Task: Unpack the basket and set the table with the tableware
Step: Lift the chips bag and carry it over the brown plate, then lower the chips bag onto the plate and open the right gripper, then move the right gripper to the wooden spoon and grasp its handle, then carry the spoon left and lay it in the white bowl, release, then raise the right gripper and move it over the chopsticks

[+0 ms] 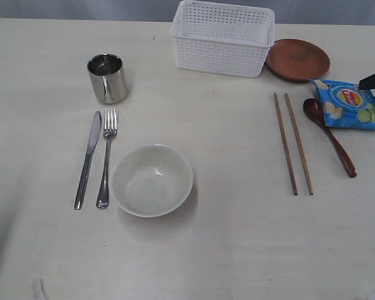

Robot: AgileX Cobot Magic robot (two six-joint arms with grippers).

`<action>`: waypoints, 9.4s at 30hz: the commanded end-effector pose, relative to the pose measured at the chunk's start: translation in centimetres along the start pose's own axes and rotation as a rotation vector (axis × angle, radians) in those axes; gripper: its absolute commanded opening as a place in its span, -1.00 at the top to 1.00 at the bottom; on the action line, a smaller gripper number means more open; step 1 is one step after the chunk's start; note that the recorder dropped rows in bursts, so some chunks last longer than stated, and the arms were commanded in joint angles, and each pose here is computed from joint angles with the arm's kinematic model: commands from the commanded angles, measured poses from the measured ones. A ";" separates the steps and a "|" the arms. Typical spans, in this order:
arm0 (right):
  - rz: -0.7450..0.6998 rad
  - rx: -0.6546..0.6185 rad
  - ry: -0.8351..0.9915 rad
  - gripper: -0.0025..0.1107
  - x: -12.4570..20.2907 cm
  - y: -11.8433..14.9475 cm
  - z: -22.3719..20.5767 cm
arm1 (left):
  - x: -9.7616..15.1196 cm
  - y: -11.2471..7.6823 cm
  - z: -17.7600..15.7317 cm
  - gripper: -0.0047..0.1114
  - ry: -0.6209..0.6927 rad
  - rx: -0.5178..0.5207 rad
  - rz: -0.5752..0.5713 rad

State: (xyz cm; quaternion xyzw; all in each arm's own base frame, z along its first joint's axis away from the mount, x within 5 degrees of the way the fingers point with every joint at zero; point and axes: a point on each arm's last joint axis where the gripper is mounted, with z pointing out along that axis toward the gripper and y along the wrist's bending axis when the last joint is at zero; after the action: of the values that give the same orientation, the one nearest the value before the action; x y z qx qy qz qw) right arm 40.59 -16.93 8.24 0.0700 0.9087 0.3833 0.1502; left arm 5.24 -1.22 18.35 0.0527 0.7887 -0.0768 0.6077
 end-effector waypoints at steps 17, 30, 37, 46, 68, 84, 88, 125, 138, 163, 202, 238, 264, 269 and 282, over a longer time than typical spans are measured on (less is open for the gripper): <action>-0.017 -0.027 -0.041 0.96 -1.6 -1.2 0.3 | 0.1 0.0 0.0 0.92 -0.001 0.006 0.006; -0.075 -0.128 -0.317 0.96 -7.9 7.4 -5.1 | 0.1 0.0 0.0 0.92 -0.001 0.006 0.006; -0.151 -0.136 -0.189 0.96 -8.0 11.7 0.5 | 0.1 0.0 0.0 0.92 -0.001 0.006 0.006; -0.093 0.060 -0.310 0.96 -9.5 12.9 3.6 | 0.1 0.0 0.0 0.92 -0.001 0.006 0.006; -0.072 0.042 -0.250 0.06 -10.2 11.1 4.4 | 0.1 0.0 0.0 0.92 -0.001 0.006 0.006; -0.405 0.274 -0.179 0.96 -9.2 28.1 -2.5 | 0.1 0.0 0.0 0.92 -0.001 0.006 0.006; -0.545 0.513 -0.162 0.96 -6.5 33.3 0.2 | 0.1 0.0 0.0 0.92 -0.001 0.008 0.000; -0.506 0.753 -0.027 0.96 8.0 24.9 2.4 | 0.1 0.0 0.0 0.92 -0.001 0.007 0.002; -0.437 0.822 0.207 0.96 9.2 22.4 3.7 | 0.1 0.0 0.0 0.92 -0.001 0.007 0.002; -0.348 0.739 0.340 0.19 8.8 15.7 8.0 | 0.1 0.0 0.0 0.92 -0.001 0.007 0.002; -0.960 0.555 0.683 0.96 23.7 38.3 13.0 | 0.1 0.0 0.0 0.92 -0.001 0.007 0.002; -0.999 0.606 0.782 0.49 26.2 40.0 19.9 | 0.1 0.0 0.0 0.92 -0.001 0.006 0.006; -0.654 0.753 0.256 0.28 11.3 34.3 5.8 | 0.1 0.0 0.0 0.92 -0.001 0.006 0.006; -0.520 0.752 0.196 0.28 9.7 28.8 5.6 | 0.1 0.0 0.0 0.92 -0.001 0.006 0.003; -0.381 0.774 0.295 0.28 8.9 21.2 11.6 | 0.1 0.0 0.0 0.92 -0.001 0.006 0.003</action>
State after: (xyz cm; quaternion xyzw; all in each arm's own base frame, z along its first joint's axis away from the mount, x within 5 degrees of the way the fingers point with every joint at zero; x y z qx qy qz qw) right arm 35.73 8.34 15.11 -0.1148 0.9920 -0.0095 0.0518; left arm 5.24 -1.22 18.35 0.0527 0.7887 -0.0768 0.6077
